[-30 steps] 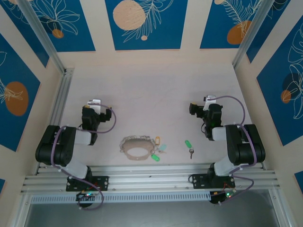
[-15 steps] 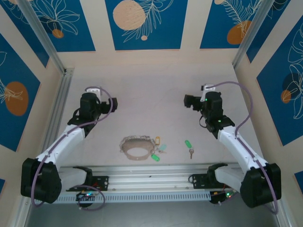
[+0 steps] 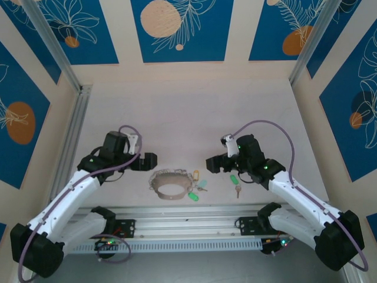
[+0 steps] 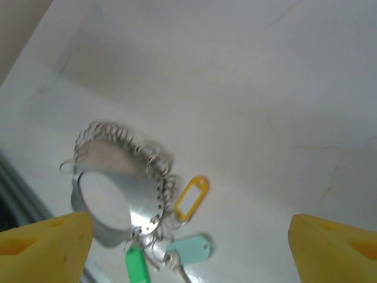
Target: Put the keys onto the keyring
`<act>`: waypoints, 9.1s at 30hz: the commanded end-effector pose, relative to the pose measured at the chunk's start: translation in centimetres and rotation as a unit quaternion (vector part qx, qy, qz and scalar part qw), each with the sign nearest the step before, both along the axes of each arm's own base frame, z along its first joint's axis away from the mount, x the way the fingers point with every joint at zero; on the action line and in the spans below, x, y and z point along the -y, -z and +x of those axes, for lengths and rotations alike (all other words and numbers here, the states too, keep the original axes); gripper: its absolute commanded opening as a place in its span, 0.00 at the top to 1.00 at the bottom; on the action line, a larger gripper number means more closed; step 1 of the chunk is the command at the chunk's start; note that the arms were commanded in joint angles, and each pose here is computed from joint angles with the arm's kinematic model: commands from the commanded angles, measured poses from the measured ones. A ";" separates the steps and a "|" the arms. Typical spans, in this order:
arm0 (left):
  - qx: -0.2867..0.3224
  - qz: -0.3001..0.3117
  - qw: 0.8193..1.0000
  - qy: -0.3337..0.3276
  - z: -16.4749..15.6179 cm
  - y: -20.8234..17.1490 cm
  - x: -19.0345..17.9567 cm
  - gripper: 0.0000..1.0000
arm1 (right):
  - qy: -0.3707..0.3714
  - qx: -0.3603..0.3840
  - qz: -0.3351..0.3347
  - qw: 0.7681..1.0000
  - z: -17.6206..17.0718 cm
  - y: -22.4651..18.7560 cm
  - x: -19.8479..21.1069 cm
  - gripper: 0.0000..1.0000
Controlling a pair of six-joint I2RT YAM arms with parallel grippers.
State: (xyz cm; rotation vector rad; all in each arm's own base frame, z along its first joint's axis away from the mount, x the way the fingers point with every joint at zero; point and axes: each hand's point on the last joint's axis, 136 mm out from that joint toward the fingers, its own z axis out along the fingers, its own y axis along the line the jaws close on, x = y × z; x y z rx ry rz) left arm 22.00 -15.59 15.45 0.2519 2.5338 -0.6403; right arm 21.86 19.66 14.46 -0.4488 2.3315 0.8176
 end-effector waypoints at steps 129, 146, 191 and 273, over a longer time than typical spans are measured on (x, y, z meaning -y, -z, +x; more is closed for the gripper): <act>-0.075 0.429 0.893 0.113 -3.3 12.2 14.0 0.87 | 0.160 0.018 0.144 0.976 -2.0 0.0 7.7 0.07; -0.051 0.277 0.953 0.109 -2.3 6.0 12.3 1.00 | 0.096 0.056 0.171 0.979 -3.0 -2.2 6.1 0.07; 0.159 -0.081 0.952 0.249 -5.0 -9.9 13.5 1.00 | -0.295 0.082 0.208 0.929 -7.8 -9.1 -10.6 0.70; 0.178 -0.130 0.945 0.240 -5.8 -13.1 11.5 0.61 | -0.293 0.154 0.277 0.902 -8.3 -12.5 -9.4 1.00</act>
